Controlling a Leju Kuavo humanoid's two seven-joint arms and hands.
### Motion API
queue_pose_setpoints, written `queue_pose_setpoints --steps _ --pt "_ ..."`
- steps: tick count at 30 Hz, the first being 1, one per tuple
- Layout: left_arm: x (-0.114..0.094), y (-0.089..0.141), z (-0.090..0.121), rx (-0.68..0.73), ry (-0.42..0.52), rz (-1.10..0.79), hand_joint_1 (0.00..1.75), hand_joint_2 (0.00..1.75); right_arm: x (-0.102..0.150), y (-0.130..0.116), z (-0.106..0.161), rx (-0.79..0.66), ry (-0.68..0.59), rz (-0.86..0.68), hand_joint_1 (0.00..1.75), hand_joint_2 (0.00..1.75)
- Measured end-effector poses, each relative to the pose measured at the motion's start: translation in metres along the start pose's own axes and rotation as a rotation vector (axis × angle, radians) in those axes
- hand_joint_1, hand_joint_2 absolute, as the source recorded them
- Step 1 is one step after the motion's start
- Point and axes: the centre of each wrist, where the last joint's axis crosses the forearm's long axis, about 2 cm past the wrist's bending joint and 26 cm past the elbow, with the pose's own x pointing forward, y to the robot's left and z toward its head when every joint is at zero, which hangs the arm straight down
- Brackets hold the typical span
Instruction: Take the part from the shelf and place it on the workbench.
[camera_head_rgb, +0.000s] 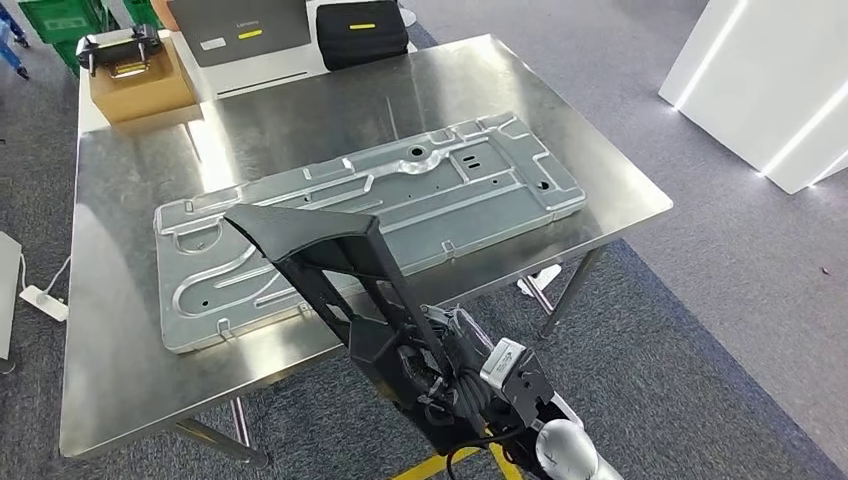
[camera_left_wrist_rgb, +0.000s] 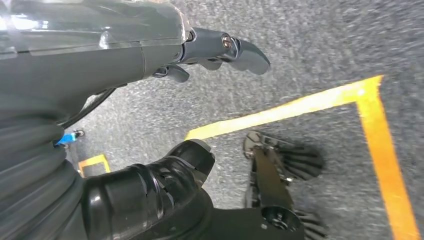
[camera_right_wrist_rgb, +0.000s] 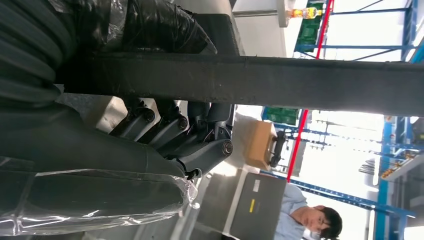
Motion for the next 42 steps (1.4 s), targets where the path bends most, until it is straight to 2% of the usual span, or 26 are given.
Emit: queue_pose_setpoints --steps 22,27,38,42 --pt "0.006 0.001 -0.001 0.003 -0.001 0.0 0.0 1.75 -0.002 -0.004 -0.007 0.009 0.047 -0.048 1.75 1.75" --pt "0.01 0.0 -0.002 -0.004 -0.007 -0.009 0.0 1.75 0.003 -0.021 -0.027 -0.006 0.022 -0.034 1.75 1.75" --pt "0.018 -0.005 -0.002 -0.024 -0.011 -0.038 0.0 1.75 0.031 -0.071 -0.099 -0.076 -0.111 0.065 1.75 1.75" --pt "0.018 -0.005 -0.002 -0.026 -0.011 -0.04 0.0 1.75 0.031 -0.076 -0.108 -0.091 -0.117 0.073 1.75 1.75"
